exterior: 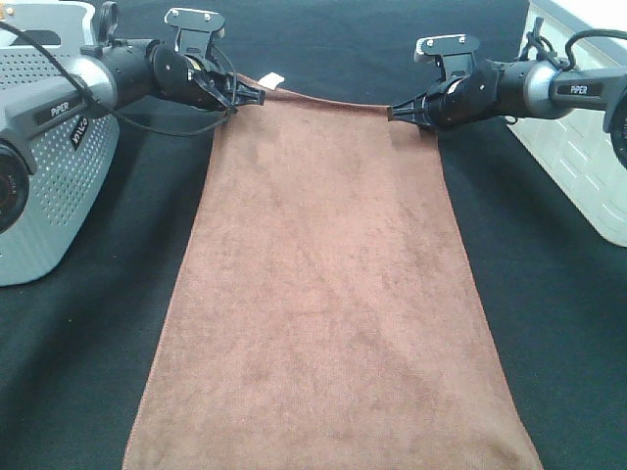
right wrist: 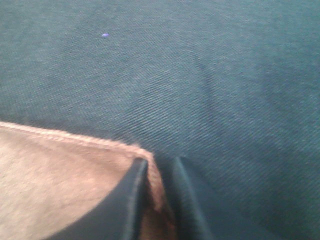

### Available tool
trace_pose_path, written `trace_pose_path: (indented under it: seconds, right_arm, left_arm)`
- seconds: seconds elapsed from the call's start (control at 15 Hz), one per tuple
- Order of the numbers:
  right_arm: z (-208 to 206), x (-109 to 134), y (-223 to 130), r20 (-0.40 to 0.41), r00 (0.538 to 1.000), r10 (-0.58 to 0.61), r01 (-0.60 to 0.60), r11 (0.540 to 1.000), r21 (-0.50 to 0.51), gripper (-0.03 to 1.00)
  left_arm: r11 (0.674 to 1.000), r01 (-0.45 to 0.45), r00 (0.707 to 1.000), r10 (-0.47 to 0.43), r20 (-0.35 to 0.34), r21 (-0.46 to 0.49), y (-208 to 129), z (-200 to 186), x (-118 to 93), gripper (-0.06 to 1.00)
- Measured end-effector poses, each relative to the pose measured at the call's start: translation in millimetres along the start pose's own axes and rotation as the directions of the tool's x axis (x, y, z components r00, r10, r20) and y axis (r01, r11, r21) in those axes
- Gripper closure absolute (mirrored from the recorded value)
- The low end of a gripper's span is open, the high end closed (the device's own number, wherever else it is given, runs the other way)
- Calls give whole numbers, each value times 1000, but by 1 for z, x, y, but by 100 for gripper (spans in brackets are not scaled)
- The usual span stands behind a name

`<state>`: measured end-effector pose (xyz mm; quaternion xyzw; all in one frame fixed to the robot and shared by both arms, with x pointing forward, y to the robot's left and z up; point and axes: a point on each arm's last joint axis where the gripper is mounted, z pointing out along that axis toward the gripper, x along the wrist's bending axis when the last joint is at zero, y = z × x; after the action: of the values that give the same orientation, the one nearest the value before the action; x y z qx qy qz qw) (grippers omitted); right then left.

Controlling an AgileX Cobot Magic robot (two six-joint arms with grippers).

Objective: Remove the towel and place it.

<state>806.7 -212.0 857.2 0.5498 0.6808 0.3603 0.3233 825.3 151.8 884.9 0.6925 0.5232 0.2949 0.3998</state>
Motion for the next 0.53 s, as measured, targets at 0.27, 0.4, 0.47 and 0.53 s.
trace_pose_path:
  seconds: [0.27,0.4,0.47,0.53]
  right_arm:
    - [0,-9,1,17,1000,8,-7,1000,-18,46]
    - [0,-15,2,28,1000,12,-11,999,-30,39]
    - [-1,-18,3,32,999,15,-13,999,-36,38]
    - [-1,-22,4,39,999,18,-16,999,-46,38]
  left_arm:
    - [1000,0,1000,0,-1,-6,0,1,0,94]
    - [1000,-1,1000,1,-2,-7,-2,2,0,94]
    - [1000,-2,1000,2,-2,-7,-2,2,0,94]
    - [1000,-2,1000,2,-2,-7,-2,2,0,94]
